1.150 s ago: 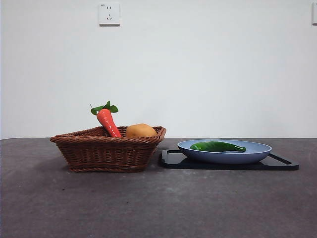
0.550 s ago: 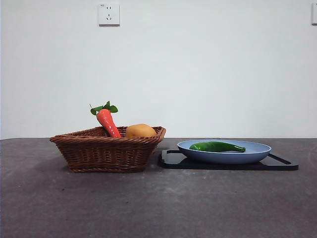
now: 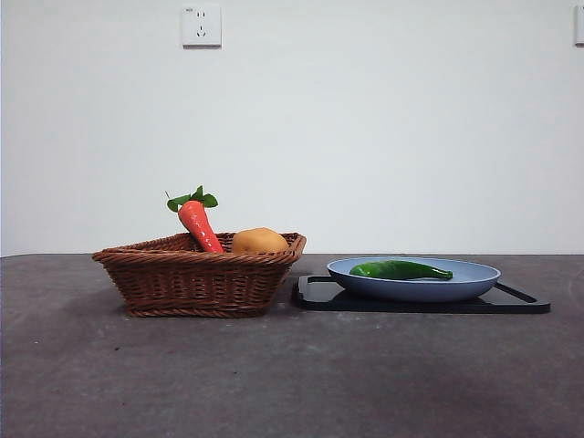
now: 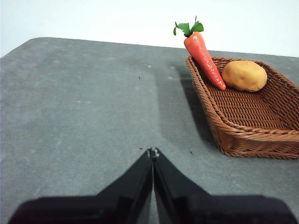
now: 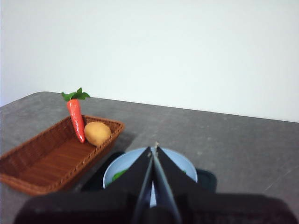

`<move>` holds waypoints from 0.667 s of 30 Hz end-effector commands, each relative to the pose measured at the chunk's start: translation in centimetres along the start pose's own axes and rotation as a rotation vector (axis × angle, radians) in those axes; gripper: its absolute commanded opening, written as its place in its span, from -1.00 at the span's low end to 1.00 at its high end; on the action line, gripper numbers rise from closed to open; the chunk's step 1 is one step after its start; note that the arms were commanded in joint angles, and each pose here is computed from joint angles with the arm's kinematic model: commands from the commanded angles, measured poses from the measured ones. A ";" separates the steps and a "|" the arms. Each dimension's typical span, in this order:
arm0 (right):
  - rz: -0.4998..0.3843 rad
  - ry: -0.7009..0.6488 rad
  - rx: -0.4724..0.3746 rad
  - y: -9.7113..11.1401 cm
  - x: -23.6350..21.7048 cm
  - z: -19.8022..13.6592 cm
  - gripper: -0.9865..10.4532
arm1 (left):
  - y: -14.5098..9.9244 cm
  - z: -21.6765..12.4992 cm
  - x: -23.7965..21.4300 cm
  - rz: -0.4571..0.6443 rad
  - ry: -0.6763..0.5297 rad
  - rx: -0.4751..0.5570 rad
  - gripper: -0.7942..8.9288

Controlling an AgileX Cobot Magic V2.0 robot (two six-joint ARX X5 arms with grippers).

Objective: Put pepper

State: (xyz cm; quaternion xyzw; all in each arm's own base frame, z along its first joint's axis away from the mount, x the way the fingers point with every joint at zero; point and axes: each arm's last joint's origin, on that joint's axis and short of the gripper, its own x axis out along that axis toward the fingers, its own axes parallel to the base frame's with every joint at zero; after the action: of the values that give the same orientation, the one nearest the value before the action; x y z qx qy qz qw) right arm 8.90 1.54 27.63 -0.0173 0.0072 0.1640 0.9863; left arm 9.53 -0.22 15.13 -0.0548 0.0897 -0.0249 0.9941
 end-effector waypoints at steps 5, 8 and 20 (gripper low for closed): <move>-0.006 -0.003 0.059 0.1 0.6 -6.5 -0.81 | 0.0 -0.1 0.0 0.000 0.008 -0.006 -0.82; -0.005 0.007 0.079 0.1 0.8 -8.5 -0.81 | 0.0 -0.1 0.0 0.000 0.009 -0.006 -0.82; -0.006 0.102 0.127 0.2 0.9 -12.2 -0.81 | 0.0 -0.1 0.0 0.000 0.008 -0.006 -0.82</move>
State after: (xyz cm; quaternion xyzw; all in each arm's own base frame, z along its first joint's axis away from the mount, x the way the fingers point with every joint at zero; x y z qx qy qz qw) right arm 9.57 1.60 15.50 0.0311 0.0663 0.1612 0.9842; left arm 9.54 -0.22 15.14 -0.0548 0.0895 -0.0251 0.9942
